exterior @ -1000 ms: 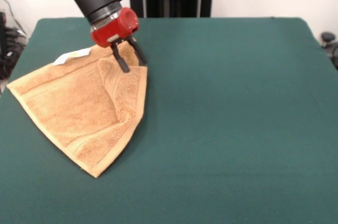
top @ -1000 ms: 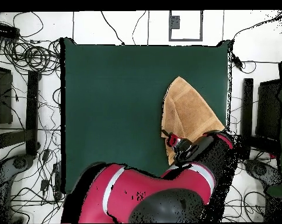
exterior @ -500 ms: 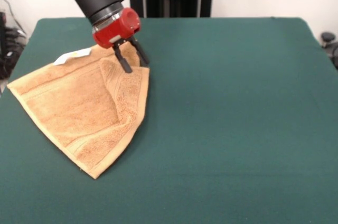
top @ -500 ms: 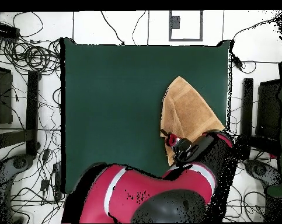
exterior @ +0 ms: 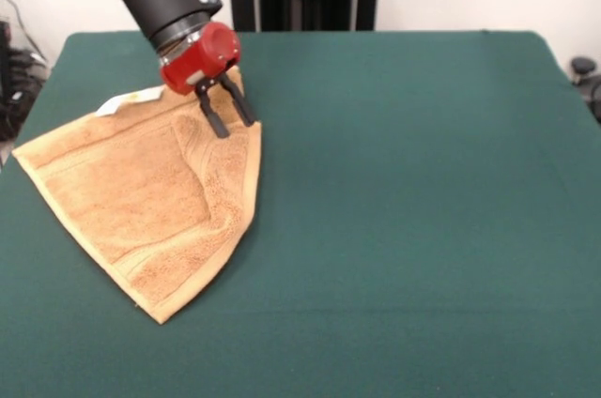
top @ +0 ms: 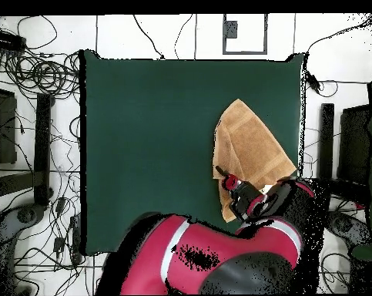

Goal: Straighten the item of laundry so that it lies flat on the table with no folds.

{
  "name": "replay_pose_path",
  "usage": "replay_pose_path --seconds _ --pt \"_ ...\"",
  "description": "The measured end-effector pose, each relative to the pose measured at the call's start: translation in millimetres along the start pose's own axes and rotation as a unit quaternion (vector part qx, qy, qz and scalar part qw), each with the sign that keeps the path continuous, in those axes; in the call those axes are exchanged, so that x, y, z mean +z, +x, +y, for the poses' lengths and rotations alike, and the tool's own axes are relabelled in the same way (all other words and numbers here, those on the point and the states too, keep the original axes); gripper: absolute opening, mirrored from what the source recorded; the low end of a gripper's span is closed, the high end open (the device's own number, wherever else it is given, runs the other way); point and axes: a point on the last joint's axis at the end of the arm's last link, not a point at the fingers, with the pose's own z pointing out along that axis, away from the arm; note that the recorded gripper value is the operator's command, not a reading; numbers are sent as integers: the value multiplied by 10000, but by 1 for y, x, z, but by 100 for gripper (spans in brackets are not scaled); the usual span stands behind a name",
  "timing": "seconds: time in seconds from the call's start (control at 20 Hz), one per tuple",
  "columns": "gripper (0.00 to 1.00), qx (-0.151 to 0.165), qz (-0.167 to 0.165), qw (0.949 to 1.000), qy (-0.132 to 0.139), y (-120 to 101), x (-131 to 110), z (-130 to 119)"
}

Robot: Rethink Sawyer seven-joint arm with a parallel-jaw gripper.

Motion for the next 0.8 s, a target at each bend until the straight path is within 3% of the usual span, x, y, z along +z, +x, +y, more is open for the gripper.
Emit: replay_pose_path --seconds 0.3,0.8 --pt "100 356 -279 9989 -143 3 0 -3" --pt "100 519 -418 9976 -195 5 2 -2"
